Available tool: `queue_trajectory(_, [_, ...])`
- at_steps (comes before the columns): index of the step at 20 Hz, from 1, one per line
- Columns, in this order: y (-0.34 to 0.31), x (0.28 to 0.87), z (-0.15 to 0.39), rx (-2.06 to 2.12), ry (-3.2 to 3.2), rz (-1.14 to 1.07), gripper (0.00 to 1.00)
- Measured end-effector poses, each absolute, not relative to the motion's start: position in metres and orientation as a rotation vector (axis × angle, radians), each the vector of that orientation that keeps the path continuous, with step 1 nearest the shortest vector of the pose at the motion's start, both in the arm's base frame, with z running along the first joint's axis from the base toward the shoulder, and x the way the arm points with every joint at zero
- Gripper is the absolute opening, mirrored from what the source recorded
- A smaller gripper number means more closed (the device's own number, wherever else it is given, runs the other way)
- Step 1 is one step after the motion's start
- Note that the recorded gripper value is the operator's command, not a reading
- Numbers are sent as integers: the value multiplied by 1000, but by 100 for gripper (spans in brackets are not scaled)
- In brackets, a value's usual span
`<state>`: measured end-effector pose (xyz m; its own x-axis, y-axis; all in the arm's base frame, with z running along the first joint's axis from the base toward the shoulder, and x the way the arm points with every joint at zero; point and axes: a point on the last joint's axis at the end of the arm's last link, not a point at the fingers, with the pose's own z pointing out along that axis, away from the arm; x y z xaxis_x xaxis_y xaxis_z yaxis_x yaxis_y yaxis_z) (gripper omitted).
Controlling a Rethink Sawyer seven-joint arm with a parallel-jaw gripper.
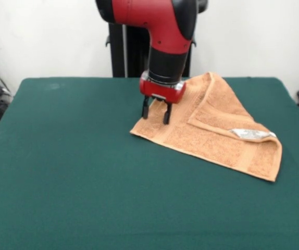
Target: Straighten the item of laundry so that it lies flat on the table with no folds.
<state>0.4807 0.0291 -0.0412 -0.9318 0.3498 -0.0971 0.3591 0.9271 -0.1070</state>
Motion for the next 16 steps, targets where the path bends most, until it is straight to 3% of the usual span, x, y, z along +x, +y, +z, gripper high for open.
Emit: queue_trajectory(16, [26, 515, -43, 606, 3224, -254, 100])
